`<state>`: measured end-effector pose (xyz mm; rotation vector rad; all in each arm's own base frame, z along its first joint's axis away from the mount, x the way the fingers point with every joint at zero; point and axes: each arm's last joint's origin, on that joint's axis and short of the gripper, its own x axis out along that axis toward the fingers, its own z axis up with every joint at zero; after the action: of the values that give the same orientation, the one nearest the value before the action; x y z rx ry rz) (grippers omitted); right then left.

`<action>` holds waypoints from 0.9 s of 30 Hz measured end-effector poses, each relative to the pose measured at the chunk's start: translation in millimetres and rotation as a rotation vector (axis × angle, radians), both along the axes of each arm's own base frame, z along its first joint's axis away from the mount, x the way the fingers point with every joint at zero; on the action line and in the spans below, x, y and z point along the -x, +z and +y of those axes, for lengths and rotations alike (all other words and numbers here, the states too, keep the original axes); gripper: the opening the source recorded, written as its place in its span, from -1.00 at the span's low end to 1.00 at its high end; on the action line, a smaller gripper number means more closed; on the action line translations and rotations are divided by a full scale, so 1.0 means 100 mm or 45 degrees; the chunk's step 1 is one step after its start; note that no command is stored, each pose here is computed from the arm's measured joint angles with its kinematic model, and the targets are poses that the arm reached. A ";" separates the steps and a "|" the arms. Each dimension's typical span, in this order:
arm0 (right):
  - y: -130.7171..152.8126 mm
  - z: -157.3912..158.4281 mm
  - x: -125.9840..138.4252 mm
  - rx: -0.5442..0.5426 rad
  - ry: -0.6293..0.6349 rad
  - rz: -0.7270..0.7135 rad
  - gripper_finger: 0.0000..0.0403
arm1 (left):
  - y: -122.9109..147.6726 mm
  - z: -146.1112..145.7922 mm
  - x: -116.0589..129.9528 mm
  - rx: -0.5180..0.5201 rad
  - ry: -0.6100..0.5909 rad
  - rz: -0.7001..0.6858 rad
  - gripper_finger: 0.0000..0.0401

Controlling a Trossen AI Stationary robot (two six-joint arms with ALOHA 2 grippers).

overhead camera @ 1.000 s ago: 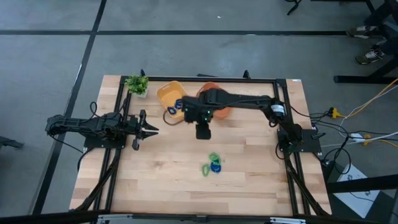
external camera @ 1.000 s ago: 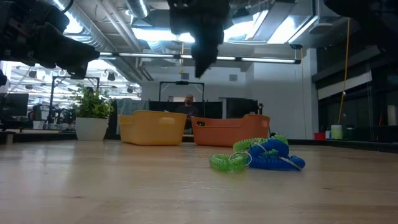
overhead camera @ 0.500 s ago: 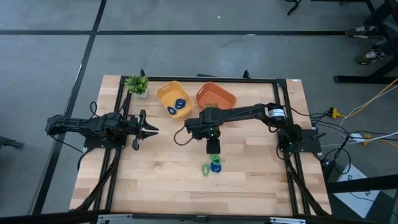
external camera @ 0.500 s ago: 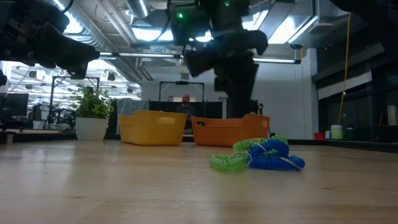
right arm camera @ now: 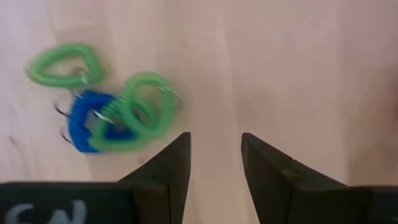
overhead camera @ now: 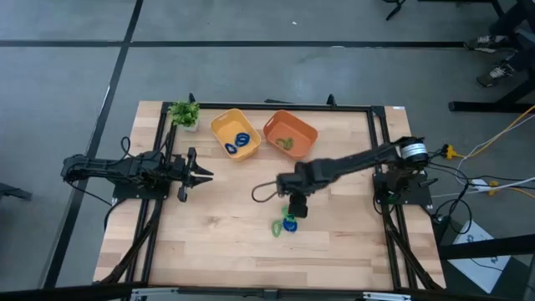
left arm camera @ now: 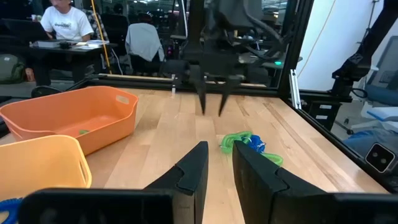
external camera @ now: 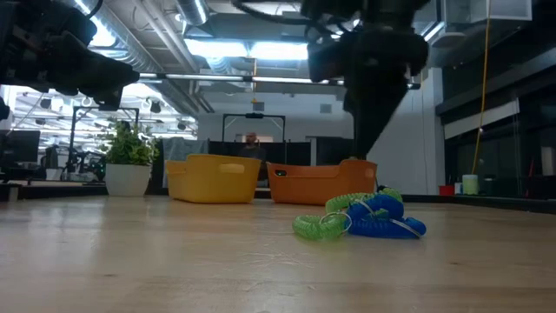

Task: Sort spring keychains
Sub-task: Put the green spring keychain into the orange bin

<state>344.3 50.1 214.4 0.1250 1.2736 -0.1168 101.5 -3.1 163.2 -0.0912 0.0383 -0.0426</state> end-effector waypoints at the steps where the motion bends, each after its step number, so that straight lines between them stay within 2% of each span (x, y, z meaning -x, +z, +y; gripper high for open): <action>1: -0.03 0.05 0.03 -0.010 0.011 -0.048 -0.30 | 0.00 0.00 0.00 0.000 0.000 0.000 -0.65; 4: -0.09 0.18 0.10 -0.030 0.070 -0.158 -0.30 | 0.00 0.00 0.00 0.000 0.000 0.000 -0.65; 8: -0.23 0.30 0.16 -0.031 0.169 -0.178 -0.30 | 0.00 0.00 0.00 0.000 0.000 -0.001 -0.65; 12: -0.25 0.35 0.13 -0.017 0.235 -0.267 -0.30 | 0.00 0.00 0.00 0.000 0.000 0.000 -0.65; 19: -0.23 0.31 0.10 0.150 0.216 -0.322 -0.30 | 0.00 0.00 0.00 0.000 0.000 0.000 -0.65; 23: -0.29 0.31 0.10 0.159 0.218 -0.316 -0.30 | 0.00 0.00 0.00 0.000 0.000 0.000 -0.65; 27: -0.46 0.31 0.11 0.163 0.220 -0.270 -0.30 | 0.00 0.00 0.00 0.000 0.000 0.000 -0.65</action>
<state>332.9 80.7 168.0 -0.0813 1.0570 -0.0348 101.5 -3.1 163.2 -0.0912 0.0381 -0.0429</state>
